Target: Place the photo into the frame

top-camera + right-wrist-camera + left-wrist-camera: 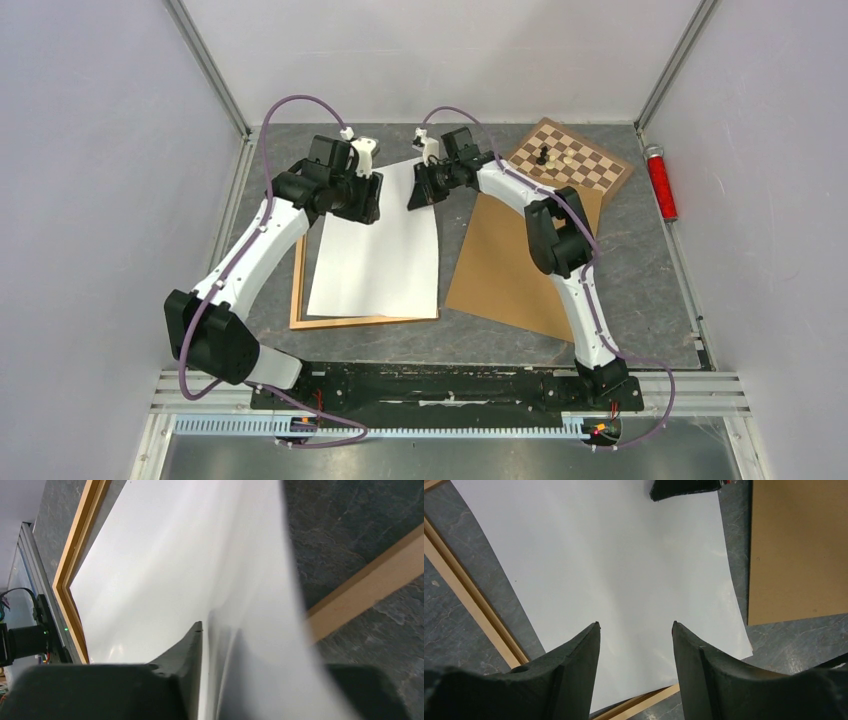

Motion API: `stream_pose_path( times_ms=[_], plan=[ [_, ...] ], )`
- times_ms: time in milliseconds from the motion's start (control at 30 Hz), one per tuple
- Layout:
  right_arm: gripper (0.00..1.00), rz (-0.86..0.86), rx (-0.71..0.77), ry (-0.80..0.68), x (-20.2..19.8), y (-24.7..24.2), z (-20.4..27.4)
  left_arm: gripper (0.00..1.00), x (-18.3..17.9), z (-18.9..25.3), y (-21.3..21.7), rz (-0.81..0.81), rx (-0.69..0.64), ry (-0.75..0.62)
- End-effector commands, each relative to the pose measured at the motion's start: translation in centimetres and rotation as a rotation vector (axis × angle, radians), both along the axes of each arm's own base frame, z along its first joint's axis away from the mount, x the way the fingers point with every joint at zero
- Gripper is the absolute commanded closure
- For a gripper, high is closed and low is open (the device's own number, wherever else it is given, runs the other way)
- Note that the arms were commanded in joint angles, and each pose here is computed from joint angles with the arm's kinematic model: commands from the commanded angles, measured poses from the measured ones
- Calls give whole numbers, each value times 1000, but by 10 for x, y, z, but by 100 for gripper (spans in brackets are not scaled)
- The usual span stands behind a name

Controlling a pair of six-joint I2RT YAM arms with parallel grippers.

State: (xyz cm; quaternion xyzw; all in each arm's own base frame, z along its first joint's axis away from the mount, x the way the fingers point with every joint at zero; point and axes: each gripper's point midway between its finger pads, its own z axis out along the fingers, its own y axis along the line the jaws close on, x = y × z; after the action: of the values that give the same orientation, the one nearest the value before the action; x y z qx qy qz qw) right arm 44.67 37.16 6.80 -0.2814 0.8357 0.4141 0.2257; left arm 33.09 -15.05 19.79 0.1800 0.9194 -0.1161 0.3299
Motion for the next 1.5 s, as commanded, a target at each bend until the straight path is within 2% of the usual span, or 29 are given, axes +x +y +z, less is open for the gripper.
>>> stream_pose_path(
  times_ms=[0,133,267,567,833,1000,1267,1467],
  plan=[
    [77,8,4,-60,9,13,3,39,8,6,11,-17,46,-60],
    [58,-1,-1,-77,12,18,2,39,8,1,19,-5,69,-57],
    [48,-10,4,-75,12,20,3,39,8,0,25,10,69,-55],
    [40,-26,-6,-63,-9,8,13,39,8,4,32,28,58,-66],
    [39,-42,-22,-56,-29,-9,19,39,7,8,37,41,52,-79],
    [45,-54,-24,-54,-35,-19,24,39,6,11,38,47,48,-88],
    [80,-77,-6,-34,-38,-19,20,39,6,12,41,53,48,-91],
    [95,-103,36,-26,-30,-10,21,39,7,13,41,56,46,-92]
  ],
)
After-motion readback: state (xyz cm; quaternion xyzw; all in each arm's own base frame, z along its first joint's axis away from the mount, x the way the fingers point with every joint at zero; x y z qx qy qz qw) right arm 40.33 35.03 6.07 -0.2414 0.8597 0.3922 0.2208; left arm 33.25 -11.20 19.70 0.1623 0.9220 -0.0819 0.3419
